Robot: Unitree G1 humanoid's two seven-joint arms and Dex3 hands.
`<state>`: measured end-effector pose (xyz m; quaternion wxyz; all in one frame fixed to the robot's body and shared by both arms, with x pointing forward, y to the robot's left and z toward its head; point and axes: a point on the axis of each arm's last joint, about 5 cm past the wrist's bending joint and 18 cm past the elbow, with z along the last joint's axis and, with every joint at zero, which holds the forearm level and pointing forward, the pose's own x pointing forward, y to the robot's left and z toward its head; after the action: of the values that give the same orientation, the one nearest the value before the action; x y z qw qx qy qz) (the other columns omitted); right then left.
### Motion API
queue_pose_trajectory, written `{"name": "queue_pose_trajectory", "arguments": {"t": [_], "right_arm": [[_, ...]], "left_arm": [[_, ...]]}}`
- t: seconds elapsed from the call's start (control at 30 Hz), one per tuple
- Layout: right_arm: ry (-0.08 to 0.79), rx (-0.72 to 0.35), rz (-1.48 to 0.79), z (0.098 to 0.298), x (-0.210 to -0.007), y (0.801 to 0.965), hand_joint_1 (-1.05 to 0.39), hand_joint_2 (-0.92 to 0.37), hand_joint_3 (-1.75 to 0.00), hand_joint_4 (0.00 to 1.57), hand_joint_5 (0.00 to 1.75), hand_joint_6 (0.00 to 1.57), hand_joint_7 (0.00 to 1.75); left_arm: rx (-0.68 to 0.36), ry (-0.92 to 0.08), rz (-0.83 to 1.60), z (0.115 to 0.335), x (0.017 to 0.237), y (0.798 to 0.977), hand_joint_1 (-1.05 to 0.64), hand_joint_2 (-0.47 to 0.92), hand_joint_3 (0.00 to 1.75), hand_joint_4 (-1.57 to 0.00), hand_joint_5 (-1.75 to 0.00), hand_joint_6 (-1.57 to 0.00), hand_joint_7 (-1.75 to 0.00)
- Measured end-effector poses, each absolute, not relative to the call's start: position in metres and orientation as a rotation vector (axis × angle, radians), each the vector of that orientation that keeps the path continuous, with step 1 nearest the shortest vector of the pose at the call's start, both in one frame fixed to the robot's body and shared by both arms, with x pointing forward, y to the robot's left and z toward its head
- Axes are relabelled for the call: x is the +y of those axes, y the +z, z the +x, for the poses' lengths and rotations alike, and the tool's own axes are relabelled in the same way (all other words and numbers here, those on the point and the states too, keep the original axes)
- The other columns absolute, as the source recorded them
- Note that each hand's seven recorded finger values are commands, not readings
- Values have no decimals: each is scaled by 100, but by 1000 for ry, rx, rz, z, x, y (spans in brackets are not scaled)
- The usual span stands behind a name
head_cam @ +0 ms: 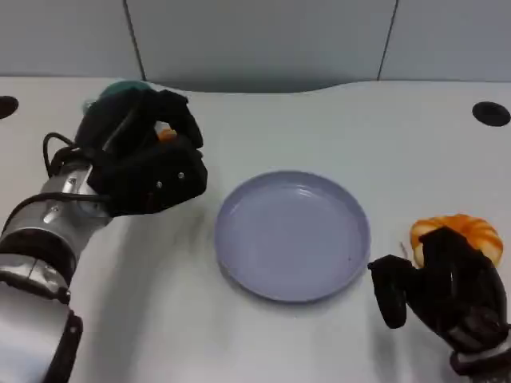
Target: Grasp the bread from the table and place it into the plate.
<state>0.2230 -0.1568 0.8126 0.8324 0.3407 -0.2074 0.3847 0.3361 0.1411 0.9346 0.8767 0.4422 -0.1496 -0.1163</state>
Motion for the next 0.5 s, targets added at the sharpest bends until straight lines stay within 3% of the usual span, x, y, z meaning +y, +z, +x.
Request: {"name": "queue_pose_trajectory", "arguments": {"t": [0.2, 0.4, 0.5], "right_arm": [[821, -430, 741, 225, -155, 812, -37, -86, 0, 88, 175, 68, 167], [815, -439, 733, 226, -154, 811, -40, -89, -1, 88, 175, 79, 140], [816, -443, 724, 228, -154, 811, -40, -86, 0, 87, 175, 92, 106]], "left_arm": [[-371, -269, 893, 338, 131, 941, -33, 81, 0, -102, -138, -98, -97], [-468, -273, 879, 343, 121, 957, -54, 81, 0, -100, -144, -95, -104], [-496, -291, 860, 343, 116, 959, -53, 81, 0, -101, -128, -101, -86]]}}
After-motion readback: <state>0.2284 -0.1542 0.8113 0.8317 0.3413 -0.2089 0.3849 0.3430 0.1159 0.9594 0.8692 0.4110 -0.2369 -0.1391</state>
